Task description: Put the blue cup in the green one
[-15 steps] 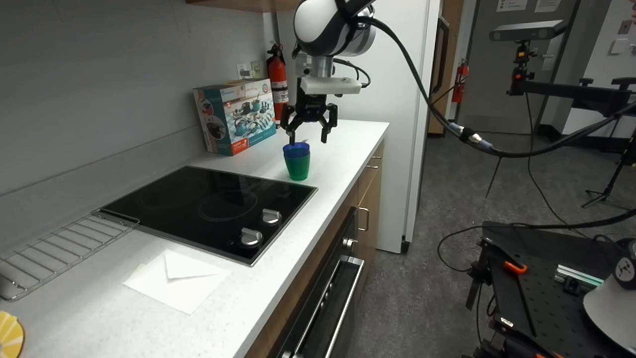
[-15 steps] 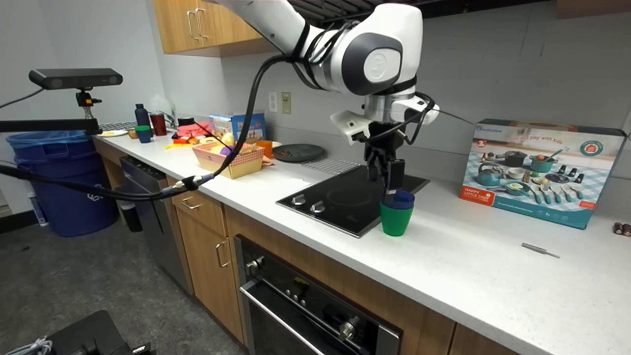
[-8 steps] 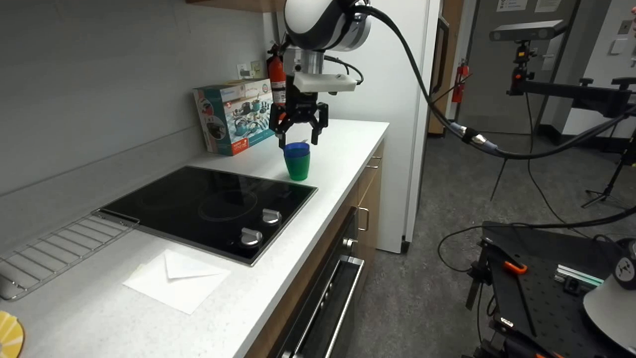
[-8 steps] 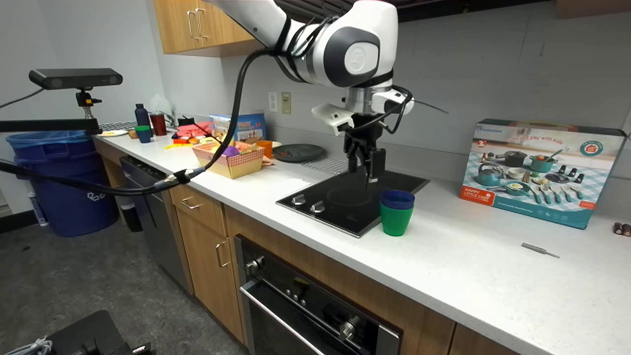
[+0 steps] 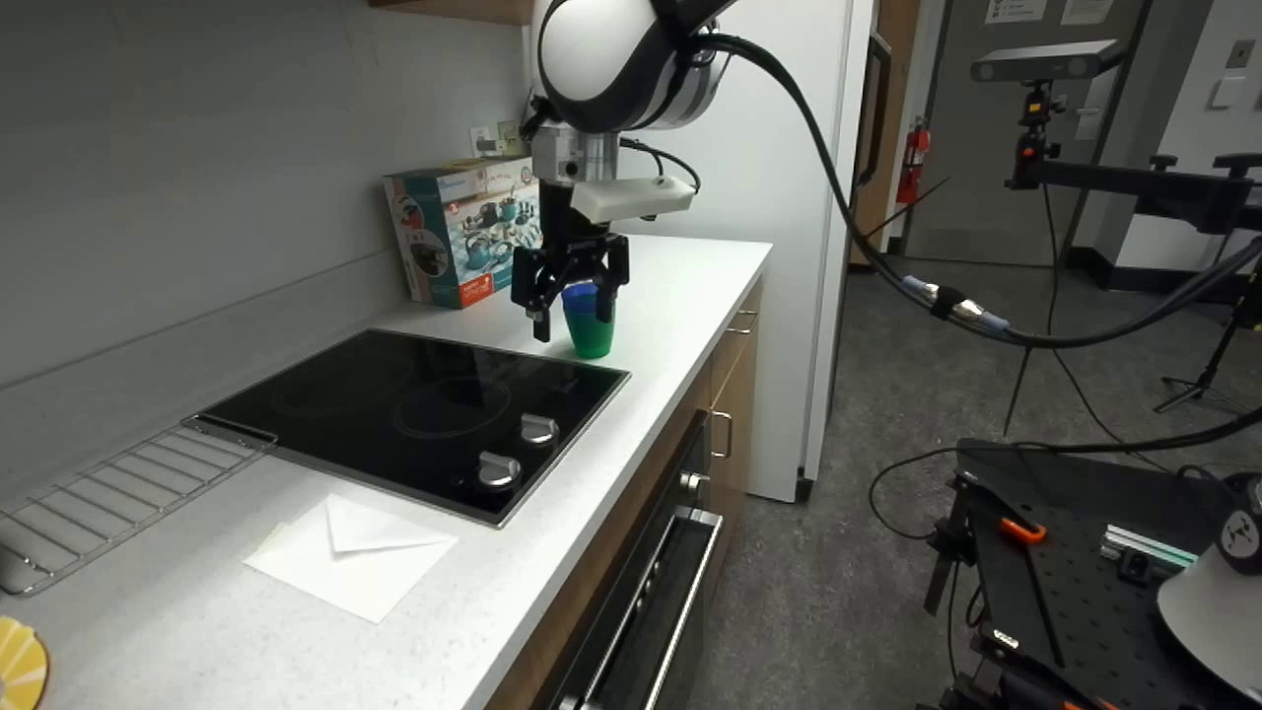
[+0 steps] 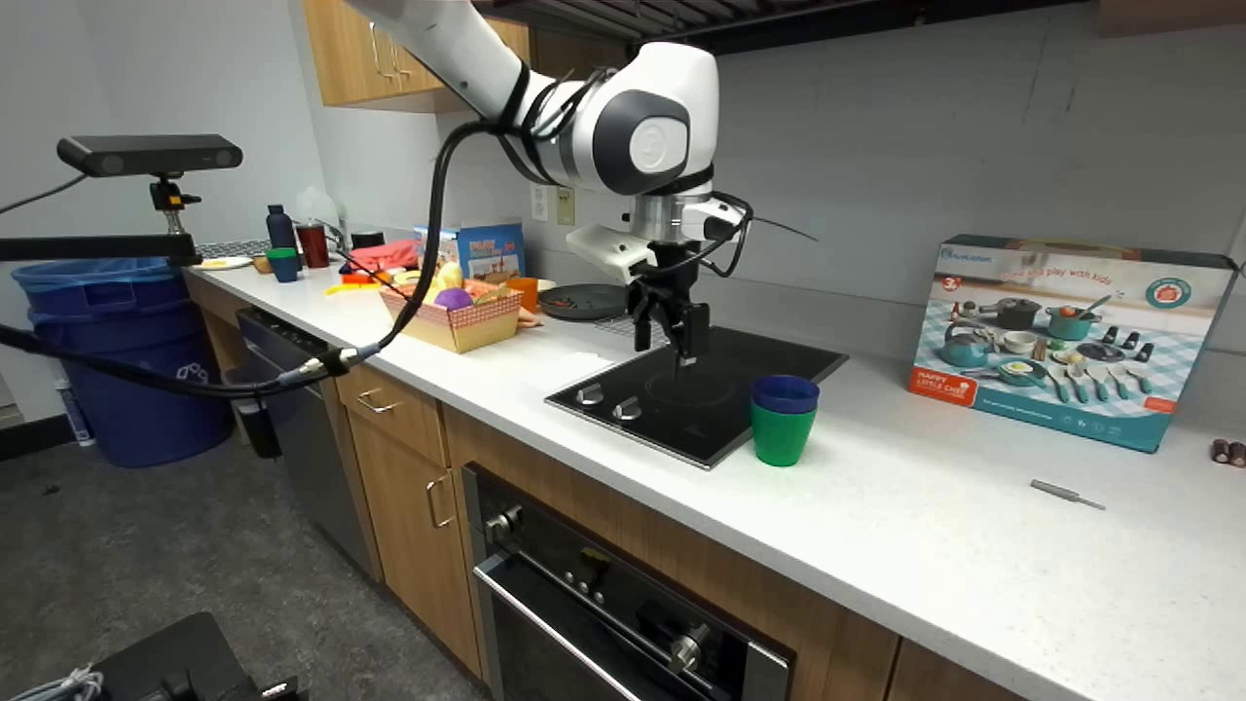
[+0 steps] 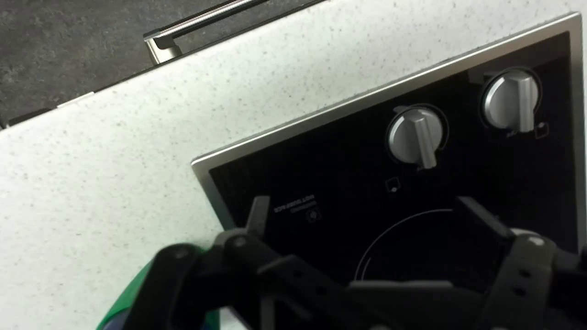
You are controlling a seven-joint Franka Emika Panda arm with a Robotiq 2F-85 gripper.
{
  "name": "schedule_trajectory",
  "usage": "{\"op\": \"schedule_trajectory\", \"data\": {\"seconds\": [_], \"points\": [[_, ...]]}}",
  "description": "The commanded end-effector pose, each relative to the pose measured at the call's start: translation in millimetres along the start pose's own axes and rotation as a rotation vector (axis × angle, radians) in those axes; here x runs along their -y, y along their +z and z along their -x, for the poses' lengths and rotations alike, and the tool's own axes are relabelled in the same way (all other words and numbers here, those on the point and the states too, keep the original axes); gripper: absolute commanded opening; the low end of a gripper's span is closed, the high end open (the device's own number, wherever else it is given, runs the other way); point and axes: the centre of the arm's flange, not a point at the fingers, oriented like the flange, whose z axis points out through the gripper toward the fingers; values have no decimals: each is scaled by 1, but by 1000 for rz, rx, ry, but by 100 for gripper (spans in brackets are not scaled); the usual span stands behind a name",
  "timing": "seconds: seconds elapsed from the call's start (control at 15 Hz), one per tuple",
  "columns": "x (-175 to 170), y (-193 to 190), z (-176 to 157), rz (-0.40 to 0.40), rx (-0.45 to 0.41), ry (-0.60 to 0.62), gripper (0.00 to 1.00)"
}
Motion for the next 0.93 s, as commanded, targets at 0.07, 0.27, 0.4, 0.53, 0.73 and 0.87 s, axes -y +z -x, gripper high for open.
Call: {"op": "schedule_trajectory", "data": {"seconds": [0.07,0.27,0.4,0.53,0.73,0.87], "points": [[29,17,21,26,-10,-164,100],[47,29,33,37,5,-240,100],[58,34,40,42,13,-278,100],[67,35,45,53,18,-293,100],[67,36,43,42,31,-271,100],[68,36,43,42,31,-272,100]]}}
